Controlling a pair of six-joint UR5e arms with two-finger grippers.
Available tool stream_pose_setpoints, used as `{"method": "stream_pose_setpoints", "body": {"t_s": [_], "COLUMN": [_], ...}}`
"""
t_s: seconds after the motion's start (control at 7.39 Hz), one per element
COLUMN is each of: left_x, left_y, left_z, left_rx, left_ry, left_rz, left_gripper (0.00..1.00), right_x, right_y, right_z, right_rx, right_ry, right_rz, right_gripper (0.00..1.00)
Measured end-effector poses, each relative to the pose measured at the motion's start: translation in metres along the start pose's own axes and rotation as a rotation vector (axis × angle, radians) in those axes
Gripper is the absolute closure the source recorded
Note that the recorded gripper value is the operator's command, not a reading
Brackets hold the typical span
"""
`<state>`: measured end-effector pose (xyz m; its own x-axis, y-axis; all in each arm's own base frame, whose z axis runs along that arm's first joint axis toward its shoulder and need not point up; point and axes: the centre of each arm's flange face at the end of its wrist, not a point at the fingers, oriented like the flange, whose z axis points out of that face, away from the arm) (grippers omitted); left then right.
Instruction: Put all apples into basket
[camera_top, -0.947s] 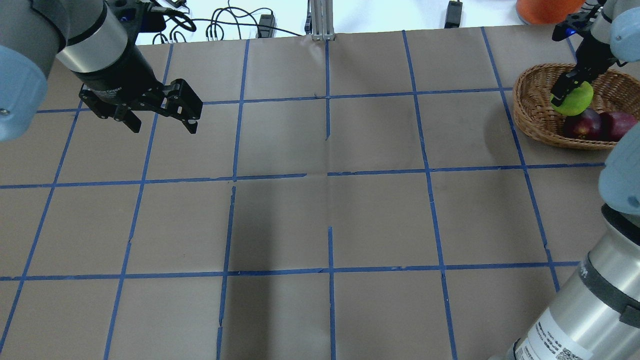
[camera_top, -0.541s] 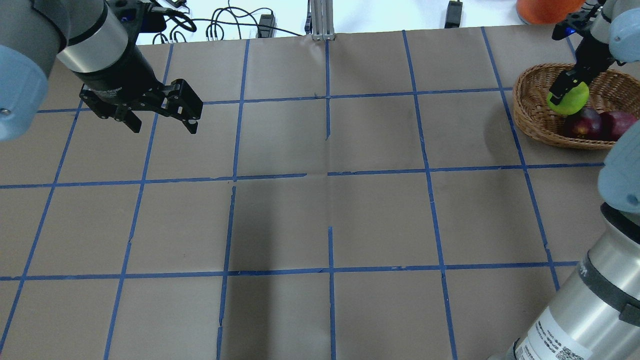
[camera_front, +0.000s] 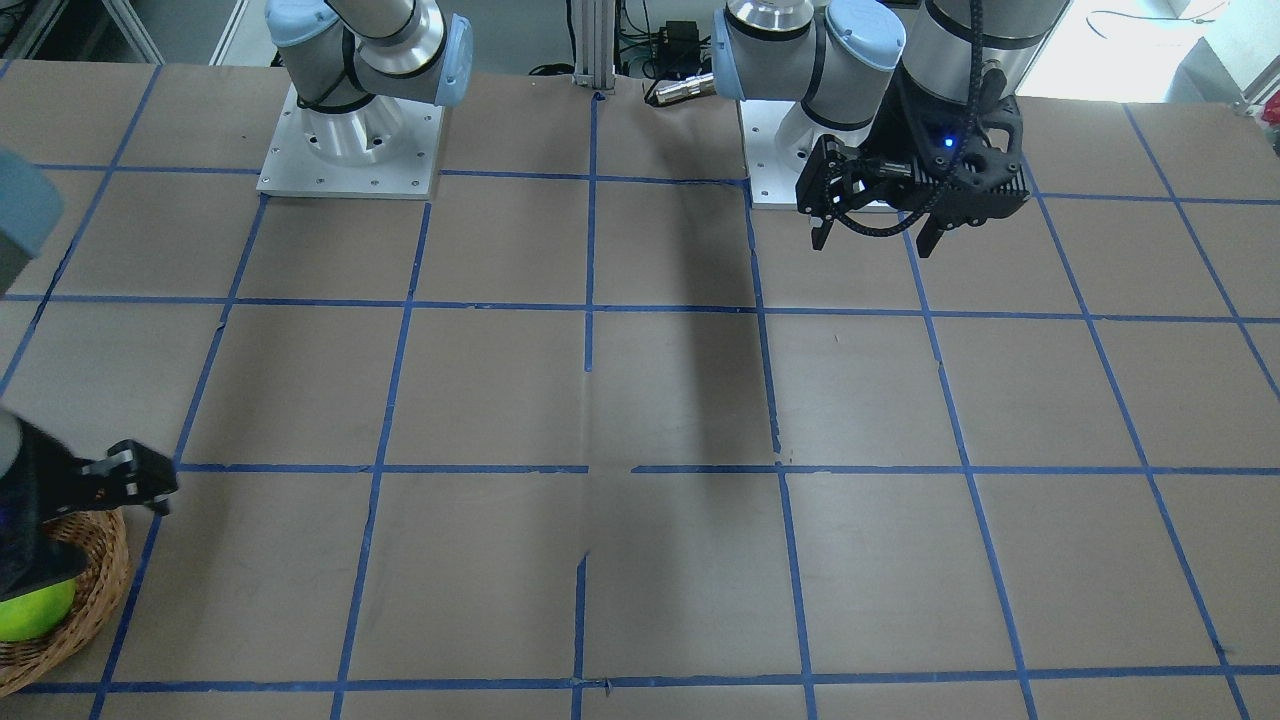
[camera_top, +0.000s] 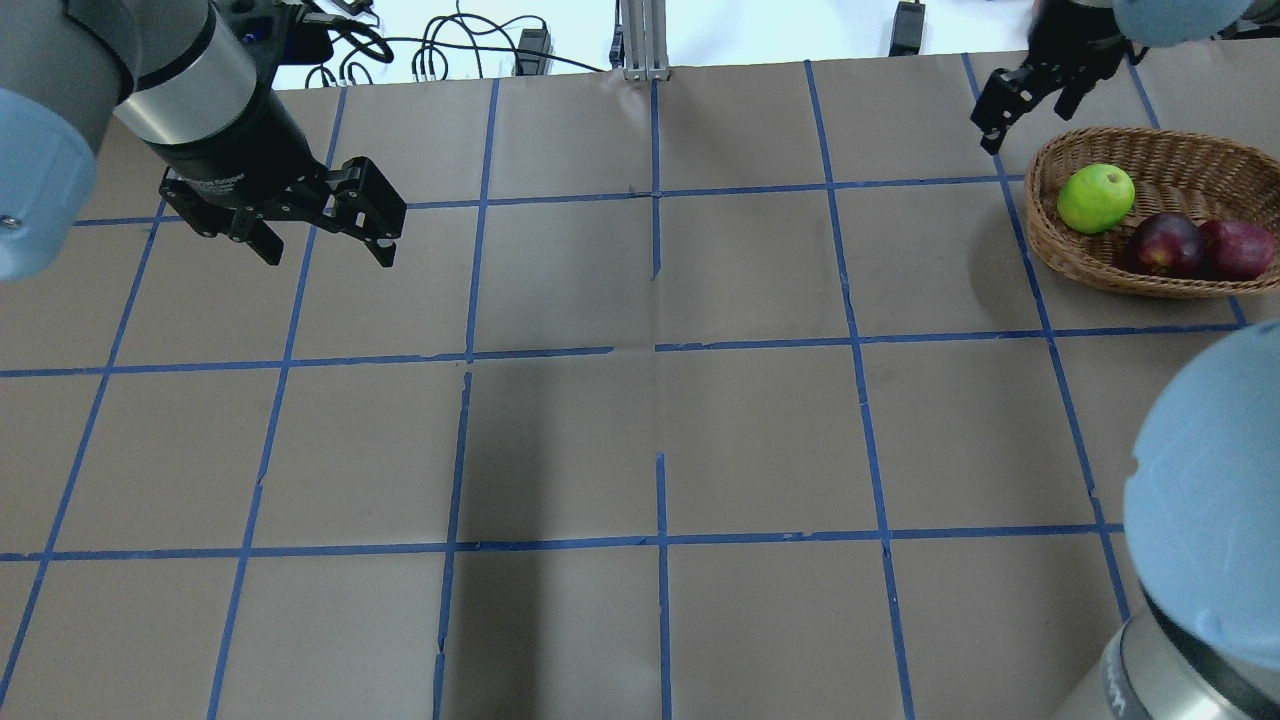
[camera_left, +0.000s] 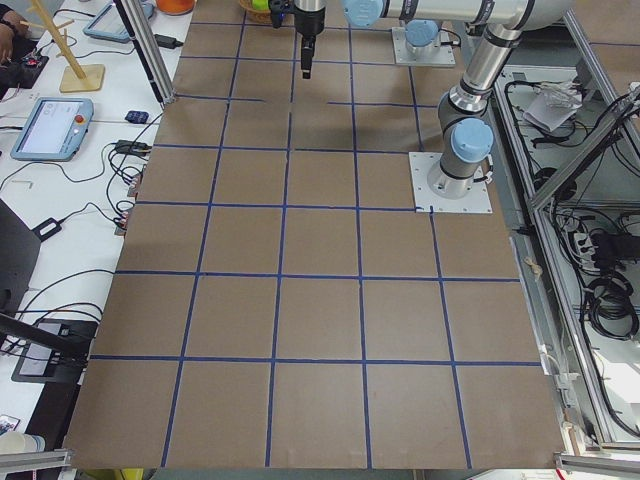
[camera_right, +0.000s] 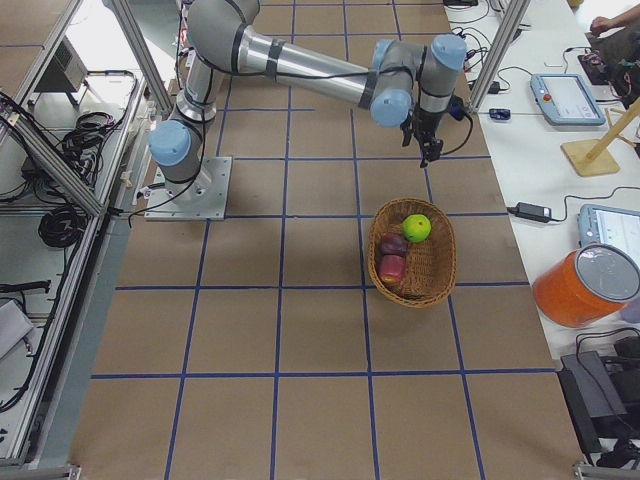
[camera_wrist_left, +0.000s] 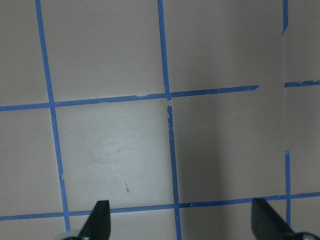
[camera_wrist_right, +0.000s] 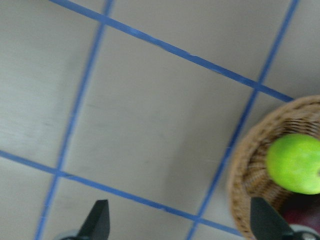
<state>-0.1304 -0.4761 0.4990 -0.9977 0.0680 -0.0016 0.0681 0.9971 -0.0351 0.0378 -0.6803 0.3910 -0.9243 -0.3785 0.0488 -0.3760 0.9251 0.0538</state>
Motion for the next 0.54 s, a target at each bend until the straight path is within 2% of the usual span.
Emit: {"method": "stream_pose_setpoints", "body": {"t_s": [0.27,0.41,0.54], "left_x": [0.000,0.000,0.000], "left_y": [0.000,0.000,0.000], "left_z": [0.000,0.000,0.000], "left_rx": [0.000,0.000,-0.001], "left_ry": [0.000,0.000,-0.001], "left_rz": [0.000,0.000,0.000], "left_gripper": [0.00,0.00,0.00], "right_x": [-0.142,-0.182,-0.195], "right_y": [0.007,0.024,0.038], "right_z": [-0.037,-0.041,-0.041], "right_rx": [-0.001,-0.006,0.007], "right_ry": [-0.061,-0.069,-0.069], "right_rz": [0.051,0.047,0.052], "right_gripper": [0.00,0.00,0.00]}}
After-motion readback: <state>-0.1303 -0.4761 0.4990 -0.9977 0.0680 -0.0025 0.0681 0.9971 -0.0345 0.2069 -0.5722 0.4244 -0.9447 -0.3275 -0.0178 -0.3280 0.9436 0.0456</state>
